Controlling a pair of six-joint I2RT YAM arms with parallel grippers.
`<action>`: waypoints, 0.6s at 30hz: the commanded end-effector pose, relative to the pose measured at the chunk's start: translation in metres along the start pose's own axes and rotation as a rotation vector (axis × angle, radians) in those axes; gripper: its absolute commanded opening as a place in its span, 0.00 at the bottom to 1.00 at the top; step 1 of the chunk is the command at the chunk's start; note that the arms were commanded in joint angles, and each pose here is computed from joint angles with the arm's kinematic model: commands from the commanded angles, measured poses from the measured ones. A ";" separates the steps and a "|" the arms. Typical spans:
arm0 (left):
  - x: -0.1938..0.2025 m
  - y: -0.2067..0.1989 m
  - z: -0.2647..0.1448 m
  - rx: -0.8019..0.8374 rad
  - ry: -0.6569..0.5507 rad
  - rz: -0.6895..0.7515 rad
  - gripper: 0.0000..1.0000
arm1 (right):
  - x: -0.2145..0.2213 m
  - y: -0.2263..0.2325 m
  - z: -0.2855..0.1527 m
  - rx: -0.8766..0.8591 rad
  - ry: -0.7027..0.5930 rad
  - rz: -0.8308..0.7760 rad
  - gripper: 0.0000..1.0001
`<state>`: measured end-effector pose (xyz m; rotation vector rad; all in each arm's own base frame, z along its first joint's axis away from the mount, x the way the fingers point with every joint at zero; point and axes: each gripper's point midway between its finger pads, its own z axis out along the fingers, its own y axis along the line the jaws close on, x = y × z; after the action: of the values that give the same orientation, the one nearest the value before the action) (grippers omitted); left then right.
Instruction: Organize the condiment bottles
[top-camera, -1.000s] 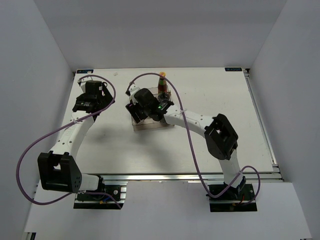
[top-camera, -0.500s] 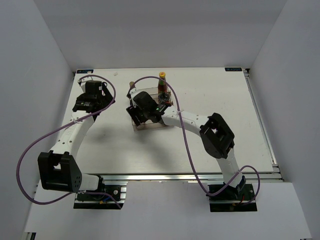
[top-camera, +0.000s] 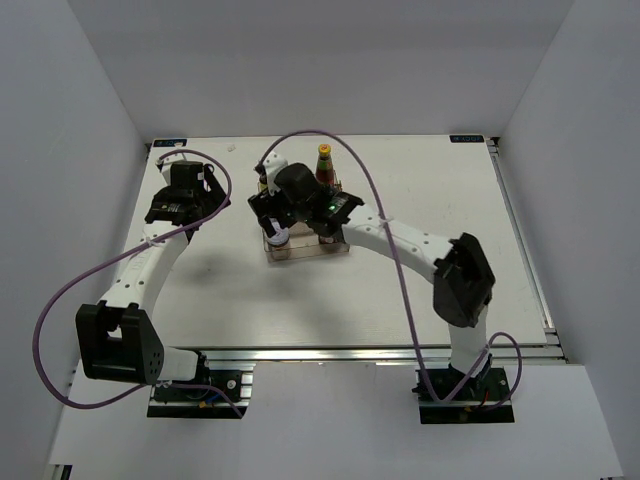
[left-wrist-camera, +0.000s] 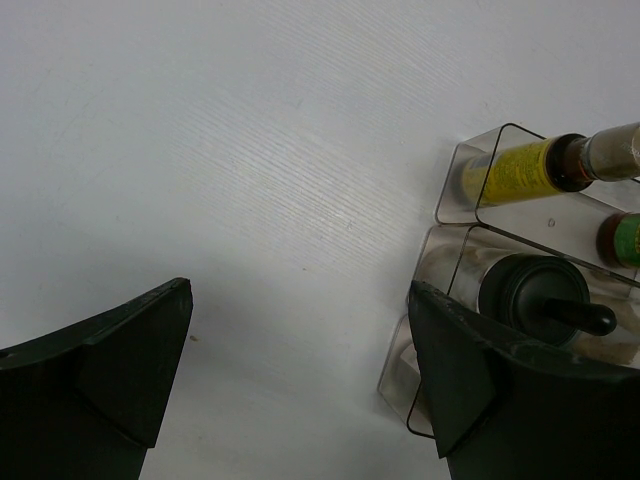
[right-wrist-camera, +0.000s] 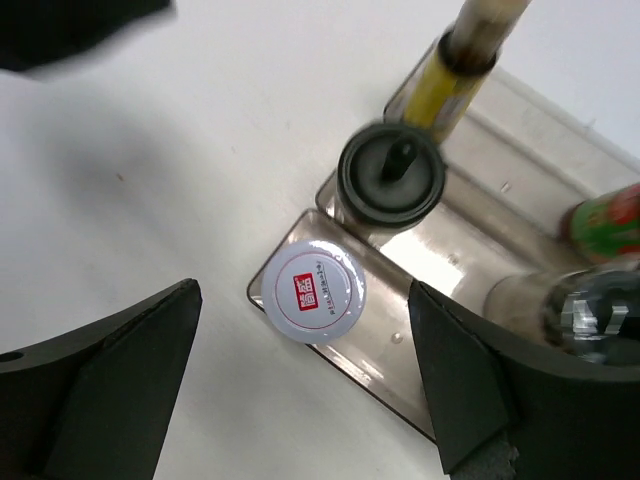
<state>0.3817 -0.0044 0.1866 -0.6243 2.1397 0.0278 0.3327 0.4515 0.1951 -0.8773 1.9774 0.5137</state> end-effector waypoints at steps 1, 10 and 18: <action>-0.006 0.001 -0.010 0.015 -0.023 -0.004 0.98 | -0.072 -0.012 -0.062 -0.007 -0.204 -0.018 0.89; -0.011 0.005 -0.018 0.010 -0.045 -0.005 0.98 | -0.011 -0.178 -0.177 0.223 -0.315 0.348 0.89; -0.013 0.002 -0.014 0.014 -0.046 -0.004 0.98 | 0.103 -0.246 -0.249 0.812 -0.220 0.510 0.89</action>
<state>0.3779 -0.0034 0.1935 -0.6161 2.1262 0.0278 0.3453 0.1248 0.2247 -0.0135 1.9965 0.1665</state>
